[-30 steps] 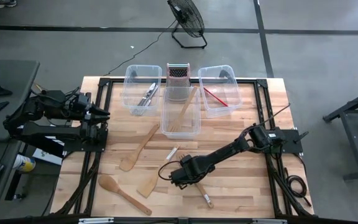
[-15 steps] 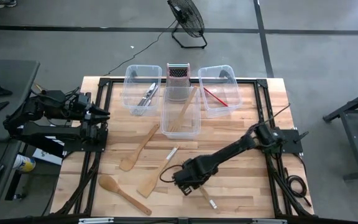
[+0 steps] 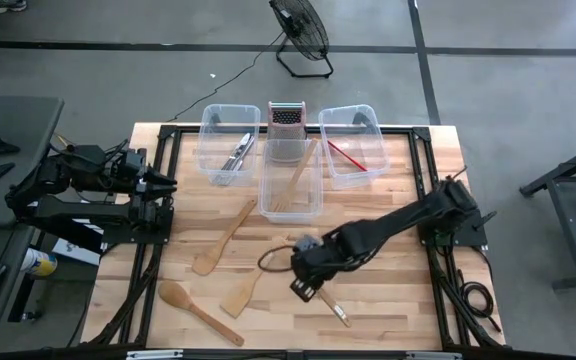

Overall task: Pick & Place Kitchen Items
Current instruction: Put the brown serving spoon into the middle transparent bin

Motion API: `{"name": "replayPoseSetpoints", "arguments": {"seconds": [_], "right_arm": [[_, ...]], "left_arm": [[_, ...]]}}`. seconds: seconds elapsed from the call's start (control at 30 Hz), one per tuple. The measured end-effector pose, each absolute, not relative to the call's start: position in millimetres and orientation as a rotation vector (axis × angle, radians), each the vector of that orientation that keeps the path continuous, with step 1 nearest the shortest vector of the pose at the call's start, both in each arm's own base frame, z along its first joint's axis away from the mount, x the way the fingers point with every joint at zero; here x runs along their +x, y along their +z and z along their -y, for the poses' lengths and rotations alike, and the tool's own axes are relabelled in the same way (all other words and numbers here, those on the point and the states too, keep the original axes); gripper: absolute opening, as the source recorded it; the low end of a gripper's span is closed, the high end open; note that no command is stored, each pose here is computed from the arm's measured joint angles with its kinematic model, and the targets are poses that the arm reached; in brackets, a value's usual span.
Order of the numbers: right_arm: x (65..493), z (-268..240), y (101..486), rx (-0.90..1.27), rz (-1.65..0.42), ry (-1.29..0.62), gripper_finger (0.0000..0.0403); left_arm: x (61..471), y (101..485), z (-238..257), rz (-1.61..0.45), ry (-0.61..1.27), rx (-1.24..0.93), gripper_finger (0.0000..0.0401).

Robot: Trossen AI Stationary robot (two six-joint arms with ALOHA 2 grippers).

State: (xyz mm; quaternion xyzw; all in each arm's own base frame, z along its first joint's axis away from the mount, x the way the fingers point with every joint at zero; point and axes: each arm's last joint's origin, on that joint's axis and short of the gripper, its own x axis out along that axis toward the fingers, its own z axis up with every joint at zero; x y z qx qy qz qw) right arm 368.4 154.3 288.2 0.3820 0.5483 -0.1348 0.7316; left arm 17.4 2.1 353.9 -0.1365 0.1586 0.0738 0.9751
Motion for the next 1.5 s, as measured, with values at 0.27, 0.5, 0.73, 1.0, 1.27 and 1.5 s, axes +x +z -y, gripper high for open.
{"name": "replayPoseSetpoints", "arguments": {"seconds": [0.27, 0.5, 0.73, 1.0, 1.27, 1.5], "right_arm": [[360, -136, 329, 0.705, -0.965, -0.254, 0.0065], [370, -127, 340, 0.516, -0.826, -0.151, 0.0065], [384, -124, 354, 0.368, -0.624, -0.074, 0.0065], [403, -115, 383, 0.305, -0.321, 0.086, 0.0065], [410, -102, 414, 0.284, -0.043, 0.436, 0.0065], [412, -91, 421, 0.277, 0.023, 0.515, 0.0065]], "left_arm": [[17, 354, -2, -0.320, 0.149, -0.275, 0.0088], [17, 354, -2, -0.320, 0.149, -0.284, 0.0088], [18, 354, -2, -0.319, 0.150, -0.302, 0.0088], [18, 354, -2, -0.319, 0.150, -0.305, 0.0088], [18, 354, -2, -0.319, 0.150, -0.305, 0.0088], [17, 354, -2, -0.319, 0.150, -0.305, 0.0088]]}}
